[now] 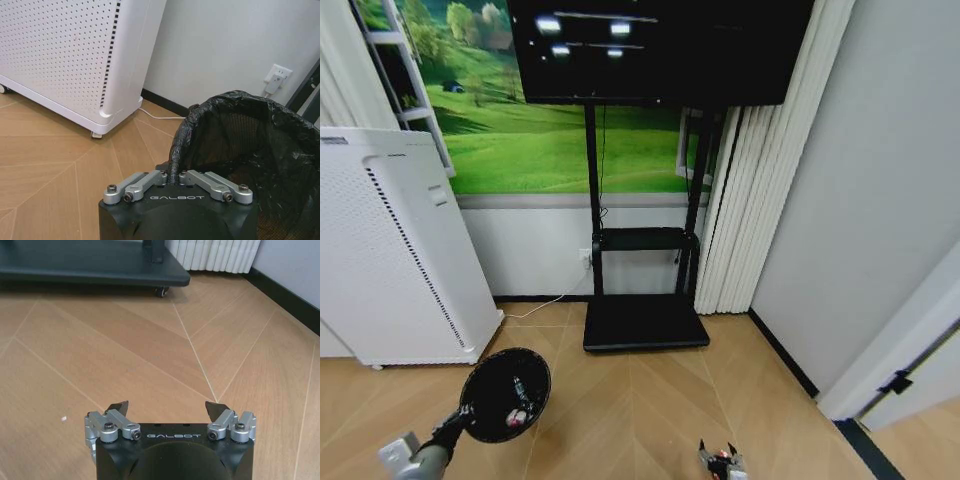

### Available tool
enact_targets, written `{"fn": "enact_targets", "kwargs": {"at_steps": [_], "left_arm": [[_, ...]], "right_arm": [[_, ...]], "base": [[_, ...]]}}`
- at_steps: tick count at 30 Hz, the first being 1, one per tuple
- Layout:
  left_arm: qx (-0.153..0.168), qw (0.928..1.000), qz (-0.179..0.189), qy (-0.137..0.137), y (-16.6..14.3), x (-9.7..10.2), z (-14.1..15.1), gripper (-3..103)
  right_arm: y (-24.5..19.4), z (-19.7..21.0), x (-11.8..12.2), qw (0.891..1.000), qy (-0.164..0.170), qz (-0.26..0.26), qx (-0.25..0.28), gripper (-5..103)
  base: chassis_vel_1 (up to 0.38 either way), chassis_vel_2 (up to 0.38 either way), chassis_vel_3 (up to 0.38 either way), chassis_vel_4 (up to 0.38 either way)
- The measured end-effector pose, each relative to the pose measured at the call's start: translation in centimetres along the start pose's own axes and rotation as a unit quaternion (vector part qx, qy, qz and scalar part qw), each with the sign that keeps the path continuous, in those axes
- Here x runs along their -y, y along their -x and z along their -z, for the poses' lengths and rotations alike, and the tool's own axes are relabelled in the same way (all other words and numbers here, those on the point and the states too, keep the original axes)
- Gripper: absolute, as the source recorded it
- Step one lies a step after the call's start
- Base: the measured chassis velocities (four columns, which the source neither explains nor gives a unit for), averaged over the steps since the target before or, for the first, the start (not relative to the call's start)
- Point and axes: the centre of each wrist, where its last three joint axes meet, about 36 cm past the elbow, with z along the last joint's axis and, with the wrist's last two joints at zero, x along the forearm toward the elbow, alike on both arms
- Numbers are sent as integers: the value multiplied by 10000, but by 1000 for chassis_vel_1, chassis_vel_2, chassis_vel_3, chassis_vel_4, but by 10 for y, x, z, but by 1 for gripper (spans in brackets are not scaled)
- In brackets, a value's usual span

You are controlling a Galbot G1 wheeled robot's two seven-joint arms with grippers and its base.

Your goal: Pick up the trash bin and place the garbage on the floor into it.

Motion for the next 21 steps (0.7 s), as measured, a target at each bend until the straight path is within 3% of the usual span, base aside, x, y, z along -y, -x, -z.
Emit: {"fn": "enact_targets", "kwargs": {"at_steps": [14, 21], "left_arm": [[6, 10000, -7, -23, 12, 2, 4, 3], [13, 10000, 0, -46, 14, 2, 6, 3]], "right_arm": [[13, -30, -1, 9991, -290, -19, -296, 88], [15, -36, 2, 9981, -361, -52, -500, 68]], "base": [[0, 0, 0, 0], [0, 0, 0, 0]]}}
